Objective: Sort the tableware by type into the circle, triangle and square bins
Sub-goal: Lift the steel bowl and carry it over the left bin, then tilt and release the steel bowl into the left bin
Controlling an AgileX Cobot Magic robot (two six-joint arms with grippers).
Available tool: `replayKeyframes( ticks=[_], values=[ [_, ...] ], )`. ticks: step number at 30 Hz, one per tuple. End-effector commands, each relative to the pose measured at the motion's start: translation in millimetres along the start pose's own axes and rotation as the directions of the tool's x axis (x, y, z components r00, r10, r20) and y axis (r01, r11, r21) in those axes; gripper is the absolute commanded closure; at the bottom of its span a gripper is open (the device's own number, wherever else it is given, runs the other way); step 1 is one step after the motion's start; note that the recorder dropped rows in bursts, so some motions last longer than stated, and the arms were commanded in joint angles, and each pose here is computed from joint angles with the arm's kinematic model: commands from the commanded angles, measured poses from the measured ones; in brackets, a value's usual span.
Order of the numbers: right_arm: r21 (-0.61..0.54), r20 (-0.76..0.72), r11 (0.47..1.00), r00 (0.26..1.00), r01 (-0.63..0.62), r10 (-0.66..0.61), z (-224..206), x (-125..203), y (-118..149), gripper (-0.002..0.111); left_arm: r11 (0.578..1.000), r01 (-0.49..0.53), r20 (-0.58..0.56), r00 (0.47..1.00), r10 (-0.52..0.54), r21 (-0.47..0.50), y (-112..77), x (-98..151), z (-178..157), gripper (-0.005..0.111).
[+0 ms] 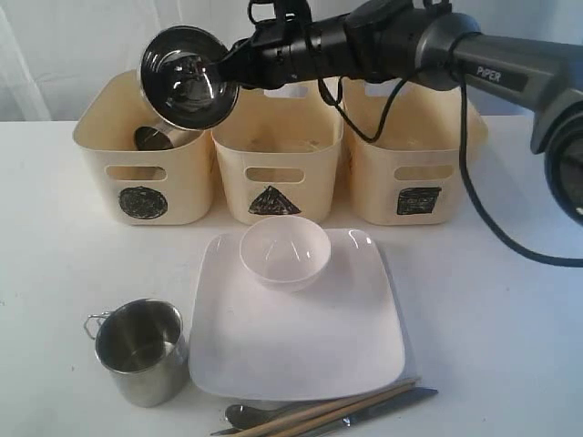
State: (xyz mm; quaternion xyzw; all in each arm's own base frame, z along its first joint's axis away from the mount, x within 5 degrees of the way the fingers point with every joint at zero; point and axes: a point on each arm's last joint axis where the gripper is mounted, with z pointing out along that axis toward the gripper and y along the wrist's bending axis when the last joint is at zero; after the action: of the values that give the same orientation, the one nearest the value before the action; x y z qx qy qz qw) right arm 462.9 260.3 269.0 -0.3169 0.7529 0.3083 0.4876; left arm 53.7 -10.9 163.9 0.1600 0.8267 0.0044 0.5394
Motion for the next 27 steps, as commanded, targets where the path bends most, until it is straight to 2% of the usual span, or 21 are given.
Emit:
replayKeyframes(
  ticks=[1, 17, 23, 27],
  values=[
    [-0.043, 0.012, 0.998, 0.999, 0.052, -0.052, 12, 0, 8, 0.108, 1.0, 0.001, 0.002, 1.0, -0.001, 0.006, -0.6, 1, 0, 0.107],
    [-0.064, 0.006, 0.996, 0.998, 0.058, -0.058, 14, 2, 10, 0.108, 1.0, 0.001, 0.002, 1.0, -0.001, 0.006, -0.6, 1, 0, 0.107],
    [-0.143, 0.021, 0.976, 0.987, 0.163, -0.162, -8, -13, 8, 0.108, 1.0, 0.001, 0.002, 1.0, -0.001, 0.006, -0.6, 1, 0, 0.107],
    [-0.175, 0.02, 0.968, 0.984, 0.178, -0.178, -29, -17, -9, 0.108, 1.0, 0.001, 0.002, 1.0, -0.001, 0.006, -0.6, 1, 0, 0.107]
  ],
)
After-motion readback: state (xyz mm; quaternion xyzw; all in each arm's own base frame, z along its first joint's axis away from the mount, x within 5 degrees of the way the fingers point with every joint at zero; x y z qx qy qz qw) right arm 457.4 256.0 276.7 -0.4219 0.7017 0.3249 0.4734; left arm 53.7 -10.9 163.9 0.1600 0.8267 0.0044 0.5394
